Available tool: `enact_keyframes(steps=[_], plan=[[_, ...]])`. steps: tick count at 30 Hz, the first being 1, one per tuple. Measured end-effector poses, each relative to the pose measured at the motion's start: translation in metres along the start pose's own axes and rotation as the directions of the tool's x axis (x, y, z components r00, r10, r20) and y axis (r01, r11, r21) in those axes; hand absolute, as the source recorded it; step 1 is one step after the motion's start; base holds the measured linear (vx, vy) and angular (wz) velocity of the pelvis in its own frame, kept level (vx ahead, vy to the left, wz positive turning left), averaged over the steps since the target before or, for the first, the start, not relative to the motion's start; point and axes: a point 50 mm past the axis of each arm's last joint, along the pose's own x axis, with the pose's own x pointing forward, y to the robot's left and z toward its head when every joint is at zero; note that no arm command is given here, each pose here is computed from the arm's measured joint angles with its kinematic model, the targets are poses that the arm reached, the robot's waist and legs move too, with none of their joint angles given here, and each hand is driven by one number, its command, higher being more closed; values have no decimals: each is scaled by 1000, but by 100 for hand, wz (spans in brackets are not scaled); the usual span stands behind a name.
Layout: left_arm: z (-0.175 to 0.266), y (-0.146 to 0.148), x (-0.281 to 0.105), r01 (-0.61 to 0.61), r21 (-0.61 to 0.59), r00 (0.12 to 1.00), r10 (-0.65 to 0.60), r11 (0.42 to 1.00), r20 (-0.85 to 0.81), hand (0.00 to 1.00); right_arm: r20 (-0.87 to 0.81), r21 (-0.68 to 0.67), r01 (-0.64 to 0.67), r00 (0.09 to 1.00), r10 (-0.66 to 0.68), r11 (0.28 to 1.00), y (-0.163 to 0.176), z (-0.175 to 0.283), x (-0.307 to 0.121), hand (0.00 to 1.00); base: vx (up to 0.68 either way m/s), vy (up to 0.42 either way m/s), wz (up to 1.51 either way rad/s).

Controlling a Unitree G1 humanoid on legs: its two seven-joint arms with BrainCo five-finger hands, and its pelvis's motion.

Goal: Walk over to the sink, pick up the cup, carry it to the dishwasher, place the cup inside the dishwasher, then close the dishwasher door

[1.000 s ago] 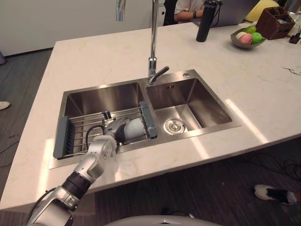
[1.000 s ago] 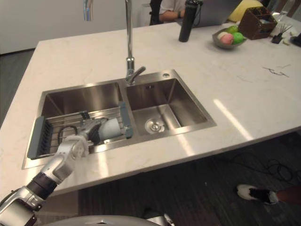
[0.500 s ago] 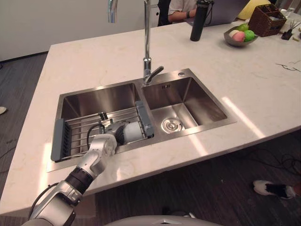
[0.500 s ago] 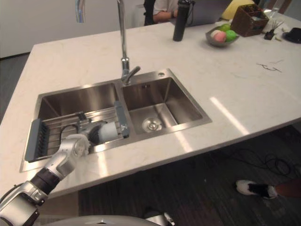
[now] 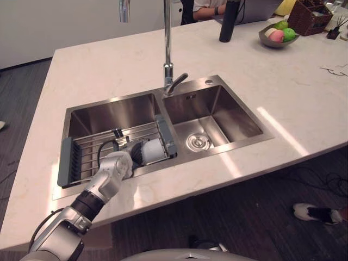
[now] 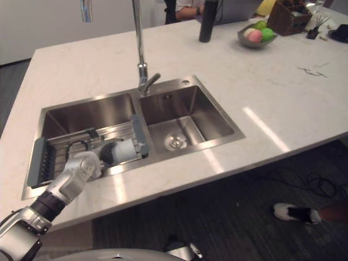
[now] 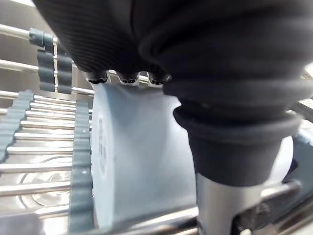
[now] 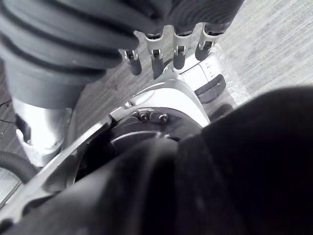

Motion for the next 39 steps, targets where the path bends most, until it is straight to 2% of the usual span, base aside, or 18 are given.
enact_keyframes(steps=[5, 12, 34, 39], plan=[[7, 20, -8, -62, 16, 996, 61, 998, 59, 0, -5, 1, 3, 1000, -3, 1000, -1, -2, -1, 0, 1, -10, 8], [17, 31, -15, -111, -5, 985, 110, 994, 130, 0, -9, -8, 8, 1000, -8, 1000, -3, -2, -2, 0, -14, -8, 2], [26, 1, -18, -177, -51, 968, 183, 983, 170, 0, 6, -5, 34, 999, -34, 999, -2, -7, 0, 0, -5, -4, -1], [32, -3, -18, -213, -24, 961, 214, 977, 176, 0, 15, -9, 35, 999, -35, 999, -2, -6, 0, 0, 0, 0, 0]])
